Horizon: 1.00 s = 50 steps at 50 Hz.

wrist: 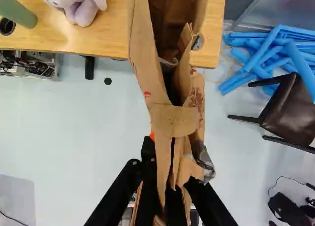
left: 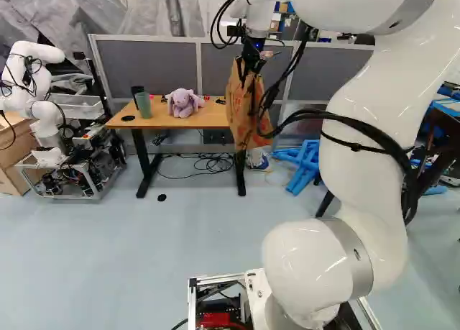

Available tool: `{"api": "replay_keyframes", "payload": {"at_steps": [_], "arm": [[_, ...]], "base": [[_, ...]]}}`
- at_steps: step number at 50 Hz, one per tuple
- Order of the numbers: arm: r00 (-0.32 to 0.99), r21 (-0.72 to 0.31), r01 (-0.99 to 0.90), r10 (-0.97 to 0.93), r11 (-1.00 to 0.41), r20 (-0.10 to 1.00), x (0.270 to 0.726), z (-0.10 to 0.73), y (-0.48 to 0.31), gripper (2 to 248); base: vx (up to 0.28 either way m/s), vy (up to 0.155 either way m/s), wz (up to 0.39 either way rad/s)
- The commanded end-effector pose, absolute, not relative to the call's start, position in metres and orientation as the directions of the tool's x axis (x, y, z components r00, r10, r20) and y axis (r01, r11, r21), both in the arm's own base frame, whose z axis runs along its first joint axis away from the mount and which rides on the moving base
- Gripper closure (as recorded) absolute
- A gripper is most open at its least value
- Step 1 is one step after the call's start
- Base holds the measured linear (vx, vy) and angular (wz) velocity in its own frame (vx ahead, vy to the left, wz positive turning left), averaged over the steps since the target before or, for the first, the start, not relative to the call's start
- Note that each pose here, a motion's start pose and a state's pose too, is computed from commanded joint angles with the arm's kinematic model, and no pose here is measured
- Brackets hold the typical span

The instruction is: Pick up the bag on the ground and place it on the table

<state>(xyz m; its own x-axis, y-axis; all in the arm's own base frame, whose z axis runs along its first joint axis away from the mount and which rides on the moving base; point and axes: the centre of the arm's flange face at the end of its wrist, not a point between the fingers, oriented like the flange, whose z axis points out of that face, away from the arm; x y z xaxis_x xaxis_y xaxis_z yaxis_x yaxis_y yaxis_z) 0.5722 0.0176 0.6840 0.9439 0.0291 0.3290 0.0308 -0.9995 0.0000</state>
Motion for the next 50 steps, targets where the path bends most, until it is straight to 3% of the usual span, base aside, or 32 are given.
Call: {"api": "replay_keyframes", "payload": {"at_steps": [50], "arm": [[0.944,0.0,0.031,0.029,-1.0,0.329,0.5722,0.684,0.0176,229]], "base": [[0.016,0.0,-0.007]]}}
